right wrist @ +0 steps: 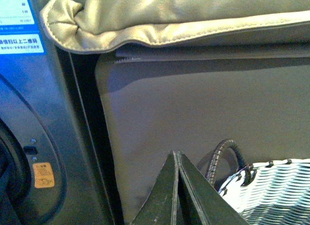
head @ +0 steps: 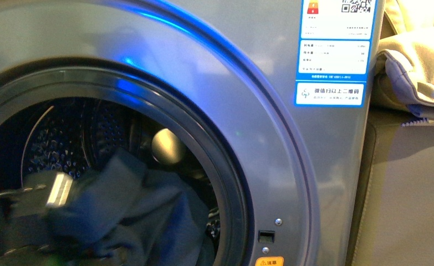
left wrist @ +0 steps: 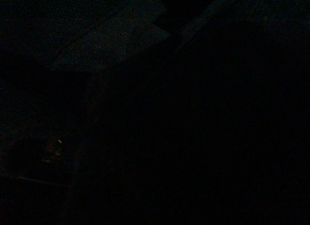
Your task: Put clothes into washing machine
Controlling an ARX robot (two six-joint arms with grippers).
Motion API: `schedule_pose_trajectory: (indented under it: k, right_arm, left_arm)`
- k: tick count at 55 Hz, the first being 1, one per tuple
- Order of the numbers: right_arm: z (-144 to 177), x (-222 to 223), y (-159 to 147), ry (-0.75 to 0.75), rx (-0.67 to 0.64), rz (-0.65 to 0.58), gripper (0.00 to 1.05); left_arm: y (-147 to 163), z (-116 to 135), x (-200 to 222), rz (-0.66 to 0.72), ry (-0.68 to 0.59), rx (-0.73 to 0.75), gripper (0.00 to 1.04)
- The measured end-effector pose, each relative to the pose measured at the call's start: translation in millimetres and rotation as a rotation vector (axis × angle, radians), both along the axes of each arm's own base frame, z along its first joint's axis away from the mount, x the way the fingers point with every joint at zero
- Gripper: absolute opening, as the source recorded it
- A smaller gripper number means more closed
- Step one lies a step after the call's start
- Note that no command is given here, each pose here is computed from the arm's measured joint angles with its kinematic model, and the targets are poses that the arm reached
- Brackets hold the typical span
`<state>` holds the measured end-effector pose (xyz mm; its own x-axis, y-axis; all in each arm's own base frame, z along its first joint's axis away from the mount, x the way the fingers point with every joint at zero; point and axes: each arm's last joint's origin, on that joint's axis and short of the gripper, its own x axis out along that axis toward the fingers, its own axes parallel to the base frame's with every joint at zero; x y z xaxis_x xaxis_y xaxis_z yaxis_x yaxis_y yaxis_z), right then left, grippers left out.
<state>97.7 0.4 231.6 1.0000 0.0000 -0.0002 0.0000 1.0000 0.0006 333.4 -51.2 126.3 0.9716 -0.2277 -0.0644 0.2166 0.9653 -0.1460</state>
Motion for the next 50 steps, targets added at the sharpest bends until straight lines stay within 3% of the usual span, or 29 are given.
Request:
schedule_pose_trajectory:
  k: [22, 50]
  right_arm:
    - [-36.1, 0.1, 0.0, 0.004, 0.0, 0.002, 0.02]
    - [-53.7, 0.0, -0.1, 0.005, 0.0, 0.001, 0.02]
  left_arm:
    - [-2.1, -14.1, 46.4, 0.062, 0.049, 0.026, 0.07]
    - [-2.5, -3.0, 100.7, 0.128, 0.035, 0.005, 0.07]
